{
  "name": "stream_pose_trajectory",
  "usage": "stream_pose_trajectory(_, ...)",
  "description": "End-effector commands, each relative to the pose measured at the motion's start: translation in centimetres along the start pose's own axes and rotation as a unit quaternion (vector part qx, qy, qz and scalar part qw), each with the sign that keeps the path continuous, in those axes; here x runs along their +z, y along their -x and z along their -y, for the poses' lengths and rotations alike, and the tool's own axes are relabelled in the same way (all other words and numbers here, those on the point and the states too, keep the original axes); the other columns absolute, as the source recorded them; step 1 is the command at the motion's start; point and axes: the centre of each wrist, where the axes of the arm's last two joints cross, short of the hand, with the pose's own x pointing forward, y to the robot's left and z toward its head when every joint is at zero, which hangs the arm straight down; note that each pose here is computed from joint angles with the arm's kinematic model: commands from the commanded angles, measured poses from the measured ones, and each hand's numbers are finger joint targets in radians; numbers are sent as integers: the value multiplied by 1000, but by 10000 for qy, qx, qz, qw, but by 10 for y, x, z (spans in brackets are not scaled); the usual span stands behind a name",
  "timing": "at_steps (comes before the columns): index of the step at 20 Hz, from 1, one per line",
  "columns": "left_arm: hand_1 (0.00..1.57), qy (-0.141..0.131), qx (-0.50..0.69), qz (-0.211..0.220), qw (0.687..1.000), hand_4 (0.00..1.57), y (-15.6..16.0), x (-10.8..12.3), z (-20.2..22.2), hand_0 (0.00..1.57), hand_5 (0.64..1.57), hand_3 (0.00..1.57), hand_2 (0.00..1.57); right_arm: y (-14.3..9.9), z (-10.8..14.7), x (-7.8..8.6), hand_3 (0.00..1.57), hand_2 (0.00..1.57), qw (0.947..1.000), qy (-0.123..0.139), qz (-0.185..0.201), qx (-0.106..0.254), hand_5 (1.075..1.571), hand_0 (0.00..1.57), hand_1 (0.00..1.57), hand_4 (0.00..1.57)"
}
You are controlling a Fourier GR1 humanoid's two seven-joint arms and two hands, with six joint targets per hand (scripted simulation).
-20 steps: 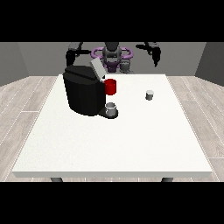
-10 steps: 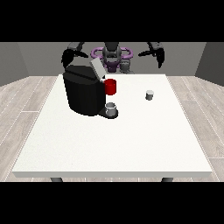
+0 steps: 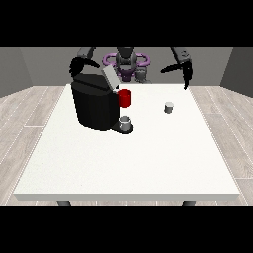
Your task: Insert the coffee pod into the coffee machine and close the lid
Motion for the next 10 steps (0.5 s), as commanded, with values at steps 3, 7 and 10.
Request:
stream_pose_trajectory(3, 0, 67, -265, -133, 9995, 0, 7, -17, -11, 0, 1571, 0, 0, 3, -9, -12, 0, 0, 10000, 2, 67, 45, 1571, 0, 0, 340)
stream_pose_trajectory(7, 0, -202, -405, -562, 9974, 0, 11, -35, -17, 0, 1571, 0, 0, -30, -25, -28, 0, 0, 9998, -139, 163, -17, 1571, 0, 0, 358)
stream_pose_trajectory(10, 0, -312, -429, -522, 9972, 0, 16, -44, -20, 0, 1571, 0, 0, -24, -36, -22, 0, 0, 9994, -228, 212, 165, 1571, 0, 0, 372)
